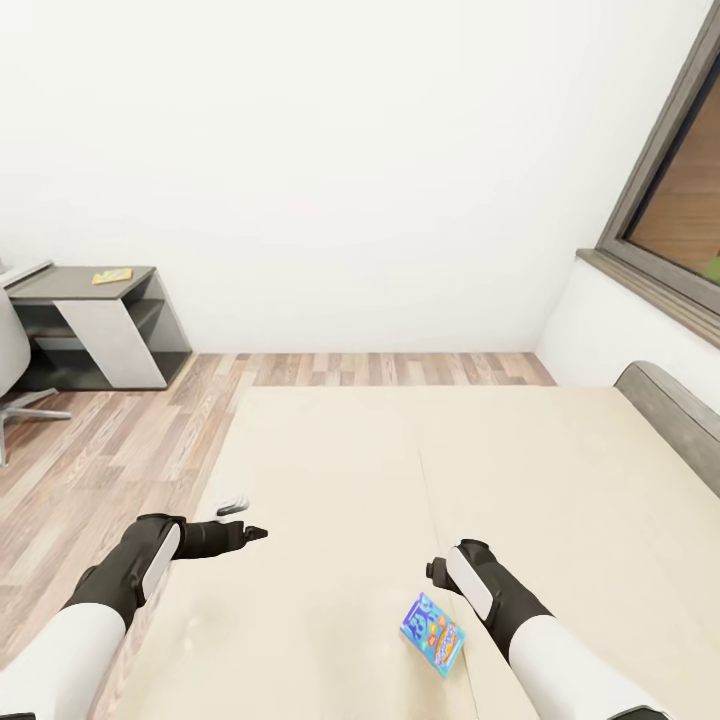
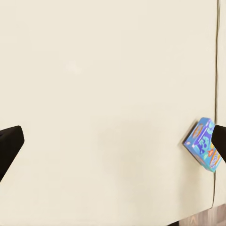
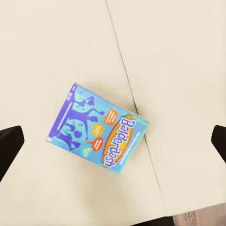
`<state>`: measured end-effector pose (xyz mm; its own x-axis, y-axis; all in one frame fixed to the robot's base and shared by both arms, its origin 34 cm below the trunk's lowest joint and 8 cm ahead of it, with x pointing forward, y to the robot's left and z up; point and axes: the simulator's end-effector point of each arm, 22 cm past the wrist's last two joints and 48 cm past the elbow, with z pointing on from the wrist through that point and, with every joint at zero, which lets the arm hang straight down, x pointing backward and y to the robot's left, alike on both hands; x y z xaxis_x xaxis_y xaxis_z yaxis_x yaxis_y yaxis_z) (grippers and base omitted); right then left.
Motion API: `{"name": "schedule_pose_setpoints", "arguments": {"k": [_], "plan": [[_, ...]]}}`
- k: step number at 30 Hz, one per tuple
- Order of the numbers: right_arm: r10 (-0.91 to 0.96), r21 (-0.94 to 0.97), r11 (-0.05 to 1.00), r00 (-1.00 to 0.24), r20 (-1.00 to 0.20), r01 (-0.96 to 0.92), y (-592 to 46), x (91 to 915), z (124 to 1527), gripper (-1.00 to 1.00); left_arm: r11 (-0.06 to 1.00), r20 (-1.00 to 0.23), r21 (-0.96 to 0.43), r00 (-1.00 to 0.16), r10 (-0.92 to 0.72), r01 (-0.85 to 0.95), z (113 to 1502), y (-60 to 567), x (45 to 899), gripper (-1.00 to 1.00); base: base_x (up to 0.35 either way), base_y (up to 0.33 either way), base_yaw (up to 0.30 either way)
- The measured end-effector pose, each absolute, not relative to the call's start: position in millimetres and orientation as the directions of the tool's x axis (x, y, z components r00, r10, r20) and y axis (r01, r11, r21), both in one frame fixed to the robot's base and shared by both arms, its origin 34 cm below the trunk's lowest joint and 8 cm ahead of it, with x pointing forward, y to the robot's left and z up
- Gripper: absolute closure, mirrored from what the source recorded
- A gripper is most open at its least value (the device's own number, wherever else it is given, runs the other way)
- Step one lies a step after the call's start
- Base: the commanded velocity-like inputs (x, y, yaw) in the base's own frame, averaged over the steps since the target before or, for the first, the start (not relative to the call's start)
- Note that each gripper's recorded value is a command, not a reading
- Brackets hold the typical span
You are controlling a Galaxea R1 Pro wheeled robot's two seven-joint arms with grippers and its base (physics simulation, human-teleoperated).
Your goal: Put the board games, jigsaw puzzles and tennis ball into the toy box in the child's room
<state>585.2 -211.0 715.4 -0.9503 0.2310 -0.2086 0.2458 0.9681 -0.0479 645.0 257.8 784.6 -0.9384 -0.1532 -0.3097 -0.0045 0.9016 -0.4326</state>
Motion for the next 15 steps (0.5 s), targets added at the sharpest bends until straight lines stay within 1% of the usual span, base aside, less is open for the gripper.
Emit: {"name": "schedule_pose_setpoints", "arguments": {"k": [15], "plan": [[0.231, -0.048, 0.968, -0.951, -0.206, 0.246, -211.0, 584.4, 714.2, -1.0, 0.902, -0.308, -0.431, -0.939, -0.153, -0.006, 783.4, 258.9, 644.5, -1.0, 0.0, 0.0, 0.0]]}}
